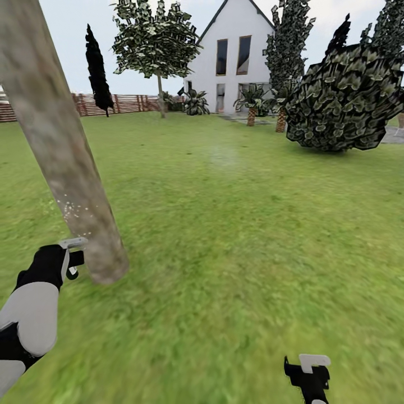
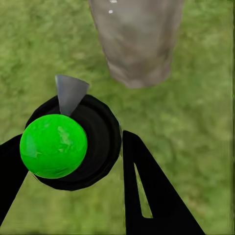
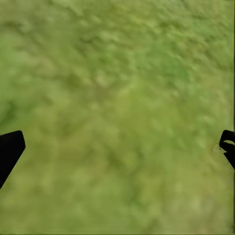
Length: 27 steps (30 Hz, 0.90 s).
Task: In the garden, pick up the pesticide atomizer on the floor and spray pesticide onto both trees until each tree trunk is fully covered.
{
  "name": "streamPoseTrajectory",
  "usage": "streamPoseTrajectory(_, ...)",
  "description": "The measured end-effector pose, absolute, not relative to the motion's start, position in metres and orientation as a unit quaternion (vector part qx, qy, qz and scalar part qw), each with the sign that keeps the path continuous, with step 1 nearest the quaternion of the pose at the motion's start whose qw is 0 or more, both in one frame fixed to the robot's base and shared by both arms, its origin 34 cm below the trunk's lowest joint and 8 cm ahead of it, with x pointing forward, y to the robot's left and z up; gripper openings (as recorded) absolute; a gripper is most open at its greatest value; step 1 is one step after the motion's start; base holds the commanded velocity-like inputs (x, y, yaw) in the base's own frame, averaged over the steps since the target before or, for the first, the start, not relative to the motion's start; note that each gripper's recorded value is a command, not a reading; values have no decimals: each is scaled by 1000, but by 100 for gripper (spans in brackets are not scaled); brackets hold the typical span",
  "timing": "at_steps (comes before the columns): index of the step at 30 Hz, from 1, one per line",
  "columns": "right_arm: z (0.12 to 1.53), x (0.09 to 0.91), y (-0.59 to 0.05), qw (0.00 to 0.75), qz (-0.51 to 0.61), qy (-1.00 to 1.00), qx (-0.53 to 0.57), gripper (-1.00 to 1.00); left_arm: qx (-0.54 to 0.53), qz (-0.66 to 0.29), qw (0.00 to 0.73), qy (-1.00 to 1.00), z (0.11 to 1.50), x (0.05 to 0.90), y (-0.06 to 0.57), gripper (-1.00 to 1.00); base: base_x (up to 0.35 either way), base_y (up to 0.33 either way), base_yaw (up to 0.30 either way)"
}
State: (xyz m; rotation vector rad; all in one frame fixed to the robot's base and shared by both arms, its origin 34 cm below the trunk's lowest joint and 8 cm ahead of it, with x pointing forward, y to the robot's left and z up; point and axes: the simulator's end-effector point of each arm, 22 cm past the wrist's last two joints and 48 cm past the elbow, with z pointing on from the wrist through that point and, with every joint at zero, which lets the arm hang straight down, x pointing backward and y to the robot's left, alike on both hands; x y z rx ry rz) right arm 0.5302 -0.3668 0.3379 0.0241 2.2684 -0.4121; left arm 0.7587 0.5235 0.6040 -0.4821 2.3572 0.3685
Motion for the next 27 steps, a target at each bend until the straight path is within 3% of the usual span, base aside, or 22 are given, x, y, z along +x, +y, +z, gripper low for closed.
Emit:
streamPoseTrajectory(15, 338, 530, -369, 406, -164, 899, 9, 100, -185, 143, 346, 908, 604, 759, 524, -100, 234, -208, 3)
streamPoseTrajectory(27, 338, 530, -366, 406, -163, 899, 9, 100, -186, 150, 341, 909, 599, 752, 530, -100, 210, -213, 253)
